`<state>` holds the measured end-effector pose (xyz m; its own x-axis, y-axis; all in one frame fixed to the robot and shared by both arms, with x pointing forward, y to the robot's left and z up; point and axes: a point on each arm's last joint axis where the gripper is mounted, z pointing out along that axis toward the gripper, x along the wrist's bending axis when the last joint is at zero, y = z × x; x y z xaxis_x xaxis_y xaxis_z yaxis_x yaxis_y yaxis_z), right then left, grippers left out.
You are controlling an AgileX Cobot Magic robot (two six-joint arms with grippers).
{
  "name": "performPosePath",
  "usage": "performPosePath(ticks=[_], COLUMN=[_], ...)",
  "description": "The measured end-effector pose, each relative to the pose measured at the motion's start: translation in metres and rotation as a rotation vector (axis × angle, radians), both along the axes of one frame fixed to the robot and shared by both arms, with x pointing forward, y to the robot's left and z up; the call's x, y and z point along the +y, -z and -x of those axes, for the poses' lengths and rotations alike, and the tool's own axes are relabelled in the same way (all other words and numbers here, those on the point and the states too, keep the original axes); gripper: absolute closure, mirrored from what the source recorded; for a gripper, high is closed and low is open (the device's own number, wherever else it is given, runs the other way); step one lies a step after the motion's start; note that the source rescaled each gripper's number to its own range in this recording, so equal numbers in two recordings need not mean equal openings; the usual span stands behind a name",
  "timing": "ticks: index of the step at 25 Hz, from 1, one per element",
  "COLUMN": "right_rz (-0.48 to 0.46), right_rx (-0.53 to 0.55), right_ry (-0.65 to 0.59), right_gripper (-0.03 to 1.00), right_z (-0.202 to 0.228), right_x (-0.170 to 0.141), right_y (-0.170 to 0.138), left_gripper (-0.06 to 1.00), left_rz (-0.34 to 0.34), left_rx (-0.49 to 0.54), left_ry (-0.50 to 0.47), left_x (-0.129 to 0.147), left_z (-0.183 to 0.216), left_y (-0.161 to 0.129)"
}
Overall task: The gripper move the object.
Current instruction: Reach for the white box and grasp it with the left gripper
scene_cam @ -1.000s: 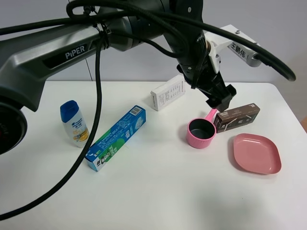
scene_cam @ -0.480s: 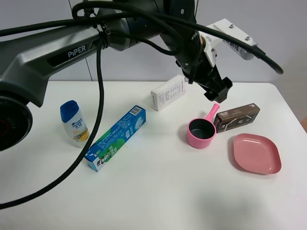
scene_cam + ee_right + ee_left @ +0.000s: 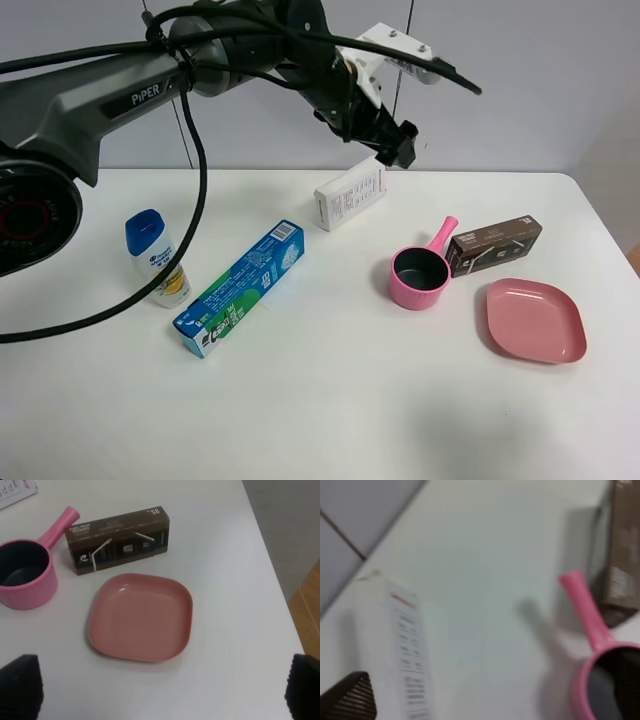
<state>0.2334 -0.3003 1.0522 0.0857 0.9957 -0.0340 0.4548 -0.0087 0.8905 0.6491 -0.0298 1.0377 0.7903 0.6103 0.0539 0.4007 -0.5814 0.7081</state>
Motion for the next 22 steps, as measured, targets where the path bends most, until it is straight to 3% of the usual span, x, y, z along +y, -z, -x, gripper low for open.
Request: performPosePath(ticks=[6,16,22], right_rz=[0.0,0.0,0.0], right_rx=[0.0,0.0,0.0], right_ry=[0.0,0.0,0.0], right_gripper=[-0.03,-0.03,-0.03], right_z=[0.0,0.0,0.0], right_x=[0.0,0.0,0.0], right_y=[0.0,0.0,0.0], left_gripper=[-0.04,-0.04,-0.04], left_rz=[0.062,0.102,0.066], left_rx=[-0.002,0.059,0.033], left_ry=[-0.088,-0.14,-0.118], left_x=[0.02,0.011,0.01], left_z=[-0.029,-0.047,-0.053], left_y=[0.017,0.083,0.115])
